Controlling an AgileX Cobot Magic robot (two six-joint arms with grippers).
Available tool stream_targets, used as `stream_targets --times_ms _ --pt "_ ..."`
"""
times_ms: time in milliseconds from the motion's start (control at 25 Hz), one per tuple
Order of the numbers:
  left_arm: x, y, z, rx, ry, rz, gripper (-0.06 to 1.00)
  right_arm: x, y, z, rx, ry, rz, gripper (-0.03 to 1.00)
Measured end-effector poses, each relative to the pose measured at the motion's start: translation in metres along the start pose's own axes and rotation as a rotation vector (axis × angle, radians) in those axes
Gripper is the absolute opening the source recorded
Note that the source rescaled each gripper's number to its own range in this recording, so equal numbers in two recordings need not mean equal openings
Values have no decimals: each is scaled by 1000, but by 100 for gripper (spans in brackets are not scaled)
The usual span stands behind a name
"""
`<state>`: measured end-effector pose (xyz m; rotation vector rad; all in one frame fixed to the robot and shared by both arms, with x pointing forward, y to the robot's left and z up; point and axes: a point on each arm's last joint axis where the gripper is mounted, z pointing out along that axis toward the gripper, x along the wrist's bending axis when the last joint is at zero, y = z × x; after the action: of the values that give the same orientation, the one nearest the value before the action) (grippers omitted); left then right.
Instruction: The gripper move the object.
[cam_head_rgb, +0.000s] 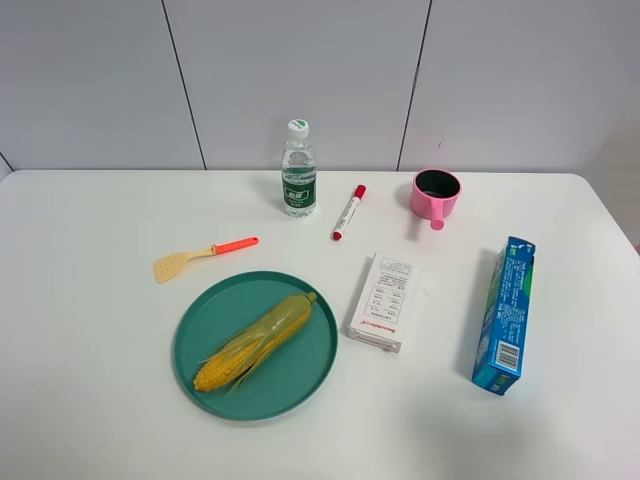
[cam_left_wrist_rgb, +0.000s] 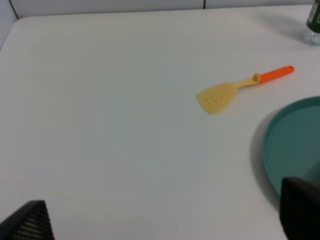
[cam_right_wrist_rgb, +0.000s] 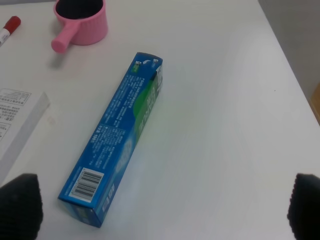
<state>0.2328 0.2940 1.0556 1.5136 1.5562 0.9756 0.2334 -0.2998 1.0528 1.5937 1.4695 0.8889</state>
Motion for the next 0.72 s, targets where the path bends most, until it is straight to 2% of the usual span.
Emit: stream_targets --times_ms 720 --pt "0 0 0 0 -1 0 81 0 0 0 0 0 0 100"
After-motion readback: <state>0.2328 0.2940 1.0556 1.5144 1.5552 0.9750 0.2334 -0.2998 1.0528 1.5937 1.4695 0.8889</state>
